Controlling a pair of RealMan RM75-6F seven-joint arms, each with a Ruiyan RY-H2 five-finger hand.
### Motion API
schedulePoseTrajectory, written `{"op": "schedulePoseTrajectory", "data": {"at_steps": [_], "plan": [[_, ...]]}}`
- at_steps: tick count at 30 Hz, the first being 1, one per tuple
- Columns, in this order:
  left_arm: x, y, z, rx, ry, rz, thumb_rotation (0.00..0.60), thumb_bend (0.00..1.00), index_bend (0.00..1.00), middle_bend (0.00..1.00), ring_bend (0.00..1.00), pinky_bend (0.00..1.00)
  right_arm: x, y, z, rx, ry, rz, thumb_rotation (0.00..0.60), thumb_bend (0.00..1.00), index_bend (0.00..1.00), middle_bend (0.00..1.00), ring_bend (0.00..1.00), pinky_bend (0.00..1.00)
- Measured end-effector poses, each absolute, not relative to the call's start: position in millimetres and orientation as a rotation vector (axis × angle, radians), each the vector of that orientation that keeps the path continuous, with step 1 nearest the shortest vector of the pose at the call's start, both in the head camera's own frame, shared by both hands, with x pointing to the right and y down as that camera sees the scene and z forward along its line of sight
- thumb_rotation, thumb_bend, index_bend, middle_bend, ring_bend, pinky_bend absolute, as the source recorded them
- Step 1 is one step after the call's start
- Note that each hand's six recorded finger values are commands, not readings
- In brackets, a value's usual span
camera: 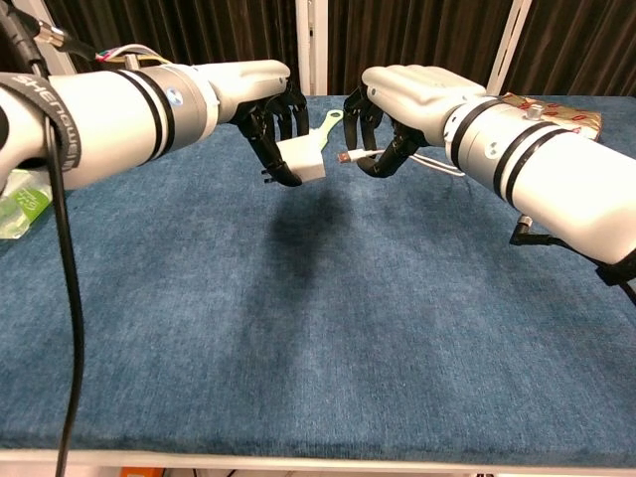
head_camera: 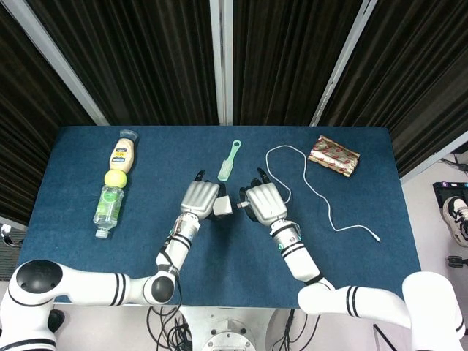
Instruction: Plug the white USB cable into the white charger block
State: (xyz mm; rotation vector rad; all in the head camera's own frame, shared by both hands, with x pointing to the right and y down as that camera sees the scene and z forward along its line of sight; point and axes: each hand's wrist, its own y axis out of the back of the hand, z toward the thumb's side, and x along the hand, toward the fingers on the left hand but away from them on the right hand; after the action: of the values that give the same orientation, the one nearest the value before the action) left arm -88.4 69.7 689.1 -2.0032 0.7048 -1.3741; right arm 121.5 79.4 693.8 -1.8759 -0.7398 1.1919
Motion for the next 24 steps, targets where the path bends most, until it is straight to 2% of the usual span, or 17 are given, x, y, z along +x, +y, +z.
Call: {"op": "schedulePoseTrajectory", "data": {"at_steps": [24], "plan": [[-67.9, 72.1, 683.4, -1.985, 0.686, -1.357, 0.582, 0.15, 0.48, 0.48, 0.35, 0.07, 115.3, 79.5, 694.8, -1.877, -0.807, 1.2, 0.6, 0.43, 0.67, 0.51, 0.29, 0.03]]}}
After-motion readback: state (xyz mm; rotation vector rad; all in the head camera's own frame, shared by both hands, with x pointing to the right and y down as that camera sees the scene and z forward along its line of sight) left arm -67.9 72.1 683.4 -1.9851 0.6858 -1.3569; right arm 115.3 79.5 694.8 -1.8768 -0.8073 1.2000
